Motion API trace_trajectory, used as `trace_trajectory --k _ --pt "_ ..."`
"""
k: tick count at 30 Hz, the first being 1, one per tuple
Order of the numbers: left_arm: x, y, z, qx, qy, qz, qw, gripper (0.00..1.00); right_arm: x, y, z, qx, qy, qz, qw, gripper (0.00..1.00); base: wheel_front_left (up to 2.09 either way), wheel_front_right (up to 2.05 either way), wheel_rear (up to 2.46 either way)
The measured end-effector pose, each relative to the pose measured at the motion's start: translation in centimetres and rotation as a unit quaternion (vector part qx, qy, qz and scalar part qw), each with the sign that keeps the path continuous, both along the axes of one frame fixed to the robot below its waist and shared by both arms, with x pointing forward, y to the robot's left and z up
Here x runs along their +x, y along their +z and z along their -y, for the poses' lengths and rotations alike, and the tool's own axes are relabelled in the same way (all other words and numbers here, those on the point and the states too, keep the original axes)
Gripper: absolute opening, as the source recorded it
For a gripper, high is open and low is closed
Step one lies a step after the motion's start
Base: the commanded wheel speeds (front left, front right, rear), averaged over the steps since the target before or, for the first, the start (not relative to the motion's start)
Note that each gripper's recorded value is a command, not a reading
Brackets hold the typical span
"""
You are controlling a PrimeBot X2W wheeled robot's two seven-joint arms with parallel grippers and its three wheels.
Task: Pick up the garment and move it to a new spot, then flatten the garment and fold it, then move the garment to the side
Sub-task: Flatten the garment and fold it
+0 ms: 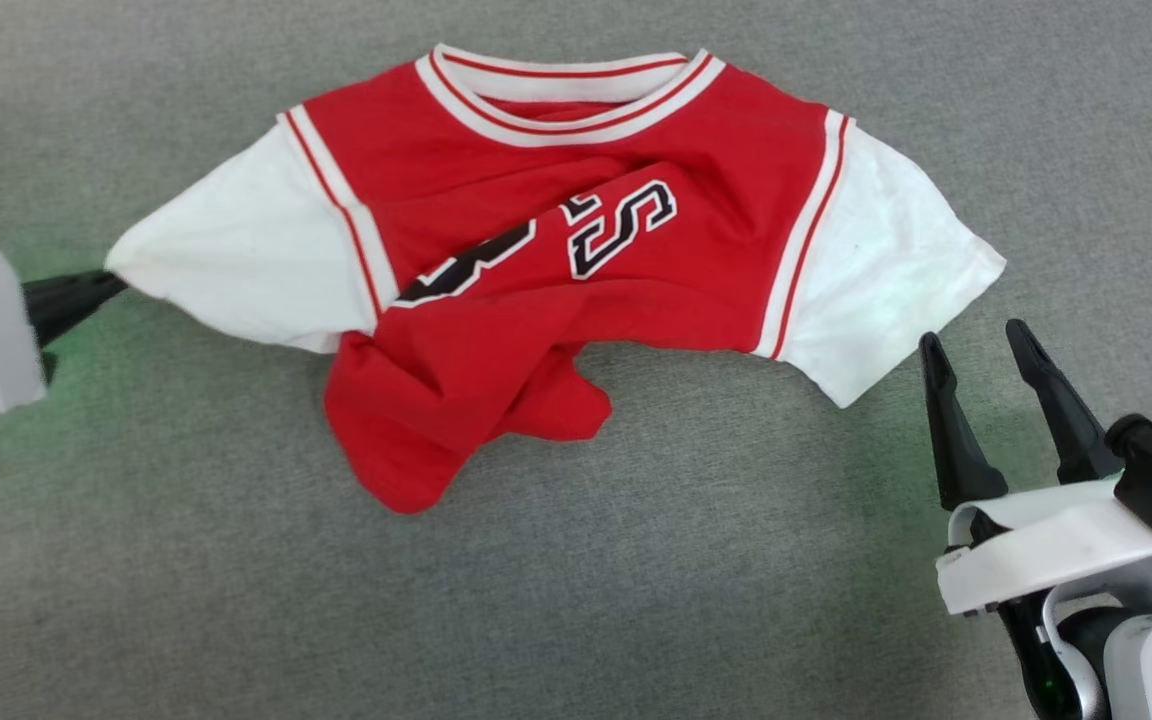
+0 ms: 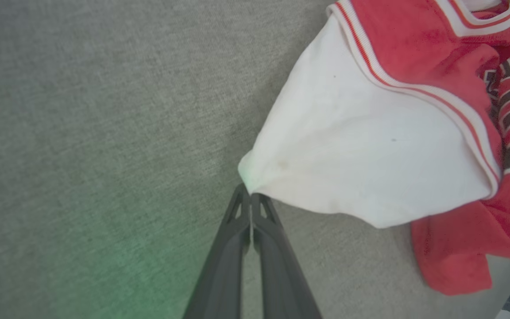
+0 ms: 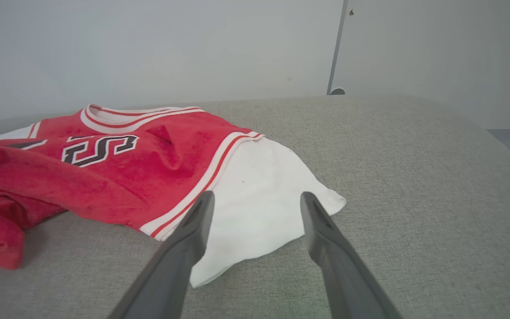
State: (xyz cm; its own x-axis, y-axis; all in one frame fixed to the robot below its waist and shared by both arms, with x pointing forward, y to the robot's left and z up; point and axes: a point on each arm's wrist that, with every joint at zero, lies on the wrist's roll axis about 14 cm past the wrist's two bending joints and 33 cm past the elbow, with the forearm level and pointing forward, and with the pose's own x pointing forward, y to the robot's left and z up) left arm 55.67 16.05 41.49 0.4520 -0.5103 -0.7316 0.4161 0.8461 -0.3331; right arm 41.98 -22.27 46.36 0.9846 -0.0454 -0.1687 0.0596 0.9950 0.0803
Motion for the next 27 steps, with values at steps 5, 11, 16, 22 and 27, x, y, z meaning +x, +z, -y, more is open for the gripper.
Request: trace_trajectory --k 5,11,16,22,27 --pt "-0.2 1.5 1.2 -0.039 0.005 0.051 0.998 1.00 1.2 0.8 -0.8 -0.024 0.019 -0.009 0.999 1.00 0.00 0.00 0.00" --pt "-0.2 6.0 0.8 -0.114 0.047 0.165 0.979 1.00 2.7 0.4 -3.2 -0.084 0.064 -0.064 0.992 1.00 0.00 0.00 0.00" --pt "-3.3 7.3 -0.3 -0.132 0.051 0.249 0.958 1.00 4.1 0.0 -3.9 -0.132 0.098 -0.121 0.979 1.00 0.00 0.00 0.00" --pt "-5.5 7.7 -3.3 -0.136 0.102 0.294 0.941 1.00 6.5 1.0 -2.0 -0.159 0.112 -0.170 0.966 1.00 0.00 0.00 0.00" --pt "-6.4 8.8 -6.0 -0.110 0.139 0.358 0.917 1.00 7.5 0.0 -1.4 -0.142 0.127 -0.239 0.952 1.00 0.00 0.00 0.00"
